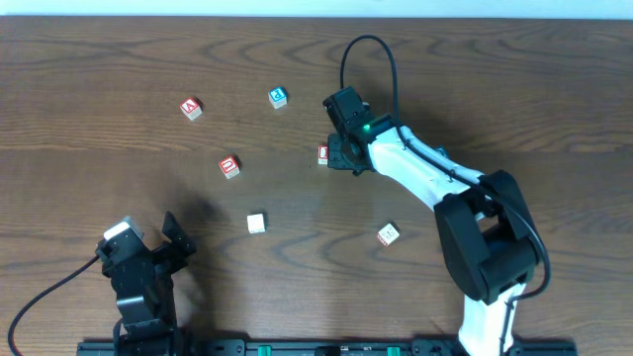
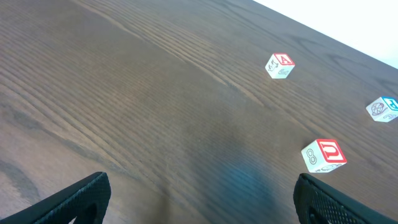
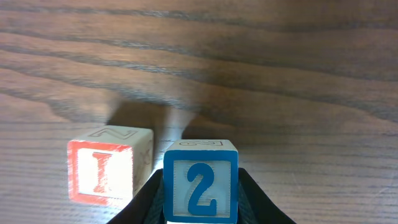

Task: Spell out Ai2
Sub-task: 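Lower the blue '2' block right of the 'I' block and release, then close the right gripper and push the '2' block against the 'I' block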

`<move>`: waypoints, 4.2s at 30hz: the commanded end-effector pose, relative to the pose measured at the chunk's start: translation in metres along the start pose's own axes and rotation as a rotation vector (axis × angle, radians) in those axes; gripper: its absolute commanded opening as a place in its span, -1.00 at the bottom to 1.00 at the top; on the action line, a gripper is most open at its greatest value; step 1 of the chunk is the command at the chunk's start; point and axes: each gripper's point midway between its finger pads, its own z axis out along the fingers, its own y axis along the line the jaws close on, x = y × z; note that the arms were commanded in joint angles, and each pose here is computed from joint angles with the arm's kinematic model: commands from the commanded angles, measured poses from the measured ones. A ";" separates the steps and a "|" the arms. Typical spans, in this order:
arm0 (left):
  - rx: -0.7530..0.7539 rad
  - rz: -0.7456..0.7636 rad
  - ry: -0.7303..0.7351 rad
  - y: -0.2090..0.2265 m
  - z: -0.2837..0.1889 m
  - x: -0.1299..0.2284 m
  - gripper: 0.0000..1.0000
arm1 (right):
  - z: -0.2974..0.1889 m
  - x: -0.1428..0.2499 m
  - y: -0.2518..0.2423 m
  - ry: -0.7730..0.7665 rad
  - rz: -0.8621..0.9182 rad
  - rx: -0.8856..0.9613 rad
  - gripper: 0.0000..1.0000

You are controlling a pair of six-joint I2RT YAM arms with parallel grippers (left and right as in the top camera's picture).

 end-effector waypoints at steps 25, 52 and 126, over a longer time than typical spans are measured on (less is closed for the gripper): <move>-0.010 0.020 0.021 0.004 0.003 0.010 0.91 | 0.007 0.001 0.001 -0.034 0.026 0.048 -0.85; -0.010 0.020 0.021 0.004 0.003 0.010 0.91 | 0.007 0.000 0.000 -0.040 0.024 0.056 -0.28; -0.011 0.020 0.021 0.004 0.003 0.010 0.91 | 0.009 -0.012 -0.021 -0.005 0.158 0.014 -0.97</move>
